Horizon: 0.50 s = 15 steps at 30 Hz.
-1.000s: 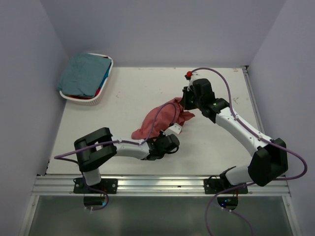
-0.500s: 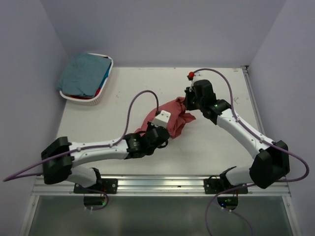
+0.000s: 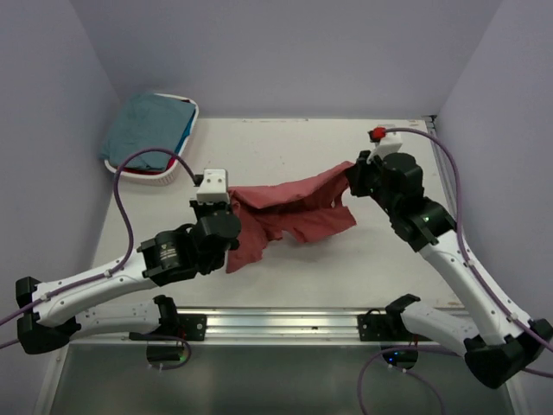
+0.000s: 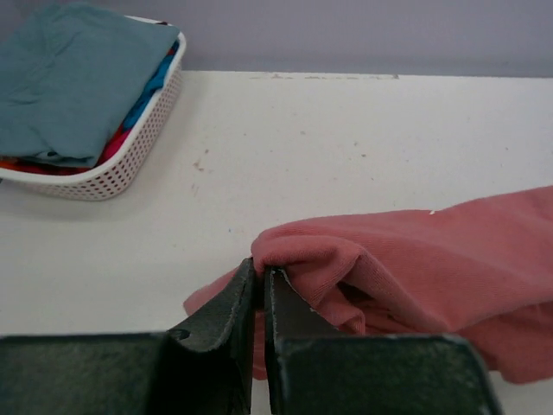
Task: Fold and stack the t-shirts
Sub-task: Flatten out the tshirt
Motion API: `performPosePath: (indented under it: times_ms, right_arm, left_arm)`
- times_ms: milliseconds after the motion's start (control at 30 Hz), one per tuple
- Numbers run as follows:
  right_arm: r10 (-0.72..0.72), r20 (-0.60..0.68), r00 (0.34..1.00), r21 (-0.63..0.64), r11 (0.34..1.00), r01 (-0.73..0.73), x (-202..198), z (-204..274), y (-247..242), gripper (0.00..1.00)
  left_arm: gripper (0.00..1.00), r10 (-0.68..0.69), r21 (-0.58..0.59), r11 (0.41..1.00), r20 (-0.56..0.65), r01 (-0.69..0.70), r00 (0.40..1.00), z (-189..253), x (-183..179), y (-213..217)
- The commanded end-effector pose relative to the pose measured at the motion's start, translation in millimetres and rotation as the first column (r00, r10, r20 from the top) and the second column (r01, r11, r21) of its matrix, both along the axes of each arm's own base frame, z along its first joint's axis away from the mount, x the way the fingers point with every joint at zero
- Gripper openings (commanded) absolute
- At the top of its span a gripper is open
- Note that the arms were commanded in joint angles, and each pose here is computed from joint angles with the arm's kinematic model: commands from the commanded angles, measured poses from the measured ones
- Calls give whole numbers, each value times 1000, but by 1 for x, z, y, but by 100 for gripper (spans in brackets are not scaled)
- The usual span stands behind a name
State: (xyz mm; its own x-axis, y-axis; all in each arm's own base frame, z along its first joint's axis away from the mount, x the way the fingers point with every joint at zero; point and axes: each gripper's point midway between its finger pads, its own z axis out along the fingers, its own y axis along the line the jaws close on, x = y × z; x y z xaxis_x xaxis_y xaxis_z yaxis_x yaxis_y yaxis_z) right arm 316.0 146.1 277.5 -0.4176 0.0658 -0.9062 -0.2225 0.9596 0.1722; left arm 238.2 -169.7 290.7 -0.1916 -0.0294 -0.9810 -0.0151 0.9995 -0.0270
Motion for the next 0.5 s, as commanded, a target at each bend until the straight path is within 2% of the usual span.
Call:
performPosePath:
  times_ms: [0, 67, 100, 167, 200, 300, 400, 467]
  right_arm:
    - [-22, 164, 986, 85, 996, 8, -25, 59, -16, 0]
    - [-12, 207, 978, 111, 994, -11, -37, 76, -20, 0]
    - [-9, 233, 972, 125, 992, -21, -44, 86, -22, 0]
    - [4, 240, 971, 127, 991, -36, -50, 93, -23, 0]
    - [4, 240, 971, 127, 991, -36, -52, 94, -24, 0]
    - [5, 217, 976, 113, 993, -30, -51, 88, -24, 0]
    - [7, 196, 981, 102, 994, -28, -47, 80, -22, 0]
    - [5, 181, 983, 94, 995, -22, -44, 74, -21, 0]
  left_arm:
    - [11, 203, -134, 973, 104, -188, 974, 44, -4, 51]
    - [20, 240, -182, 959, 115, -217, 964, 48, -6, 65]
    - [46, 254, -218, 950, 119, -224, 960, 49, -8, 73]
    - [68, 279, -246, 938, 121, -244, 953, 47, -9, 82]
    - [83, 287, -259, 933, 117, -250, 951, 43, -10, 86]
    - [100, 276, -230, 941, 95, -249, 956, 29, -7, 82]
    - [100, 233, -174, 960, 59, -219, 971, 14, 0, 65]
    - [100, 98, -94, 991, 5, -98, 995, -8, 6, 34]
